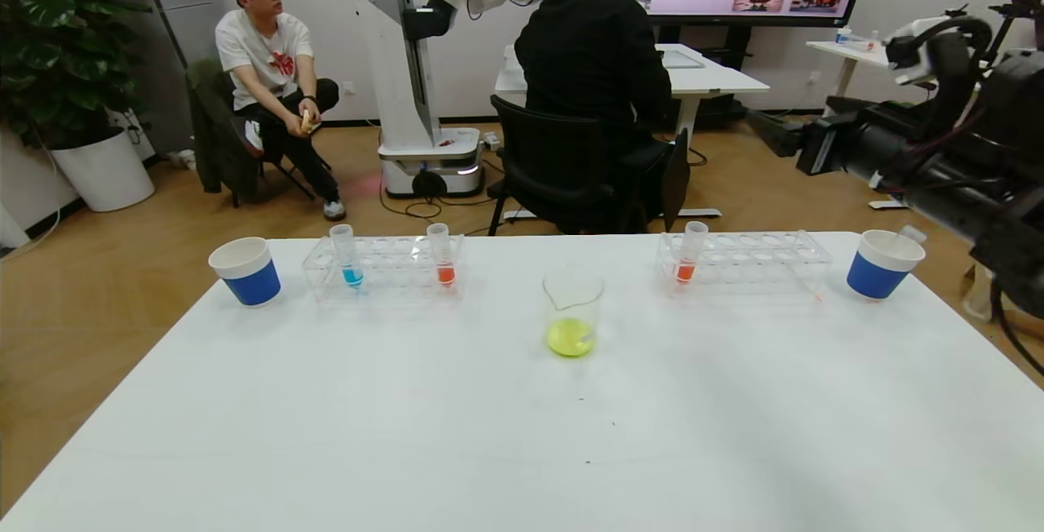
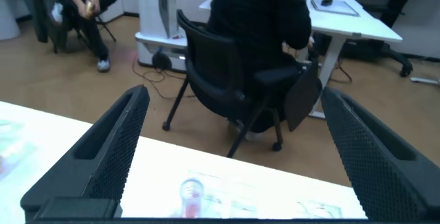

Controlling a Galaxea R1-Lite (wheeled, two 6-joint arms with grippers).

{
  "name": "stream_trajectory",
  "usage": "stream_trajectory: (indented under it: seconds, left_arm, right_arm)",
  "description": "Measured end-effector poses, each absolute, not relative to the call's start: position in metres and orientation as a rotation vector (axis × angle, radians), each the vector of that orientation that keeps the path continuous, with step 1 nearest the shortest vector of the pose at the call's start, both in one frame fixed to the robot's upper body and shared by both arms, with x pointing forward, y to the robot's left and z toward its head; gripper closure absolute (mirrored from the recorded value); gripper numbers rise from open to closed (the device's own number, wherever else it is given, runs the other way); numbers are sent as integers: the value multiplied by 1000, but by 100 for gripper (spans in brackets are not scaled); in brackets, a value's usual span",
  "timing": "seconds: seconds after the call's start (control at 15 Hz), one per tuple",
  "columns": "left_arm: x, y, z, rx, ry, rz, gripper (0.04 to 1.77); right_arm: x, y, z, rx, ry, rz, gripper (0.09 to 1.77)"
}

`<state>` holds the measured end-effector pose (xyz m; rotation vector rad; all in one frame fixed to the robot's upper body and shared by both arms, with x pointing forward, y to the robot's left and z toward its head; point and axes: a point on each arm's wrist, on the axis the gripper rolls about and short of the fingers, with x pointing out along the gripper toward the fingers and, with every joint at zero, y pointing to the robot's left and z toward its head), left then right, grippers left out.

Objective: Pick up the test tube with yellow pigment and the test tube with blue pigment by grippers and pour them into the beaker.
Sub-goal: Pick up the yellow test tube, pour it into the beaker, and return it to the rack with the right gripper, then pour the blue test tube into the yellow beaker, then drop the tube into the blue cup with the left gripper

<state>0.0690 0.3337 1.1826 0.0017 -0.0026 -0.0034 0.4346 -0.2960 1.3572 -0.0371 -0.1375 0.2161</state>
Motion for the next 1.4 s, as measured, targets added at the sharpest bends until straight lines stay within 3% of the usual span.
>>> stream_trajectory:
  seconds: [0.27, 0.67, 1.07, 1.4]
  left_arm:
    - [69, 334, 1183, 2, -3, -3, 6]
    - [69, 334, 1183, 1, -3, -3, 6]
    - [69, 334, 1183, 2, -3, -3, 6]
    - [69, 334, 1183, 2, -3, -3, 6]
  right_arm:
    - [355, -300, 1394, -35, -192, 225, 12]
    - [226, -336, 1430, -62, -338, 84, 12]
    - [100, -334, 1385, -120, -390, 90, 12]
    - [34, -332, 1321, -165, -421, 148, 12]
